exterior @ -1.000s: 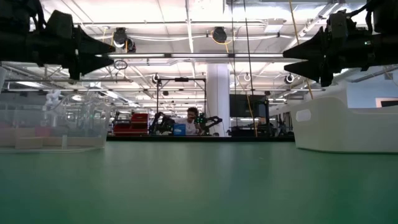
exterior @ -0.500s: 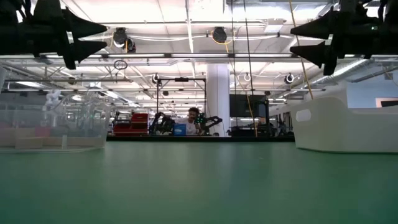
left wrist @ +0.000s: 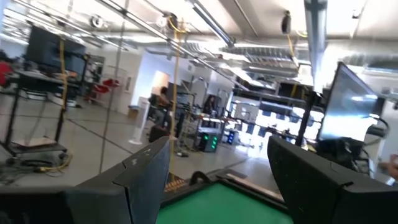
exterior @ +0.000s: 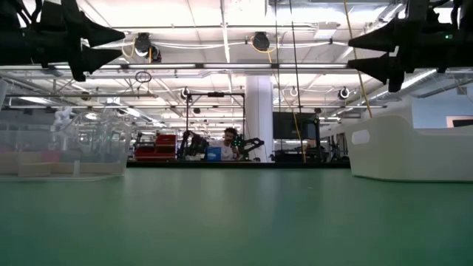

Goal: Sort & place blocks by color
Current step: Return to Home Position

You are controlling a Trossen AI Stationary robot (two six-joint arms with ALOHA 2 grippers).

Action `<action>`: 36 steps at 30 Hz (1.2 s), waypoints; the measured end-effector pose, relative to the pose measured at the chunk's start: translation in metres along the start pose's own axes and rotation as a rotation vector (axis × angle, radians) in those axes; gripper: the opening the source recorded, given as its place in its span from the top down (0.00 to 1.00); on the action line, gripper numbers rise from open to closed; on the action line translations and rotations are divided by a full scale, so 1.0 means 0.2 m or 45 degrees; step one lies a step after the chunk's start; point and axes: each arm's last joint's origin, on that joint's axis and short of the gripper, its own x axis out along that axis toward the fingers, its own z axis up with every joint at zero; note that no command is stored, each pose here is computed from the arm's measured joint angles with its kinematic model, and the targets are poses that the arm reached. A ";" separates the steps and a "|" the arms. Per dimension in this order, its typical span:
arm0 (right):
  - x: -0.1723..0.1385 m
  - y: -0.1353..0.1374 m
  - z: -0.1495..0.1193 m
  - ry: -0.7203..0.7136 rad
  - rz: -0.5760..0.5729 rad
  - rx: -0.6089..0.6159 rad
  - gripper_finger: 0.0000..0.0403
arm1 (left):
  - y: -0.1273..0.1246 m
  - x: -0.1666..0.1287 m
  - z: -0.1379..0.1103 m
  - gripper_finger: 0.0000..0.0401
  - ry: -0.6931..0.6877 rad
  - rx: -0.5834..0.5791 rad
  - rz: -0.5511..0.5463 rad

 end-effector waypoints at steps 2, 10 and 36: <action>0.00 0.00 -0.01 0.021 -0.005 -0.014 0.37 | 0.01 0.00 0.01 0.33 -0.018 0.007 0.028; -0.02 -0.03 0.01 0.017 -0.027 -0.020 0.37 | 0.06 -0.01 0.04 0.33 -0.108 0.036 0.147; -0.03 -0.17 0.12 -0.247 -0.325 -0.010 0.37 | 0.17 -0.03 0.11 0.33 -0.282 0.131 0.409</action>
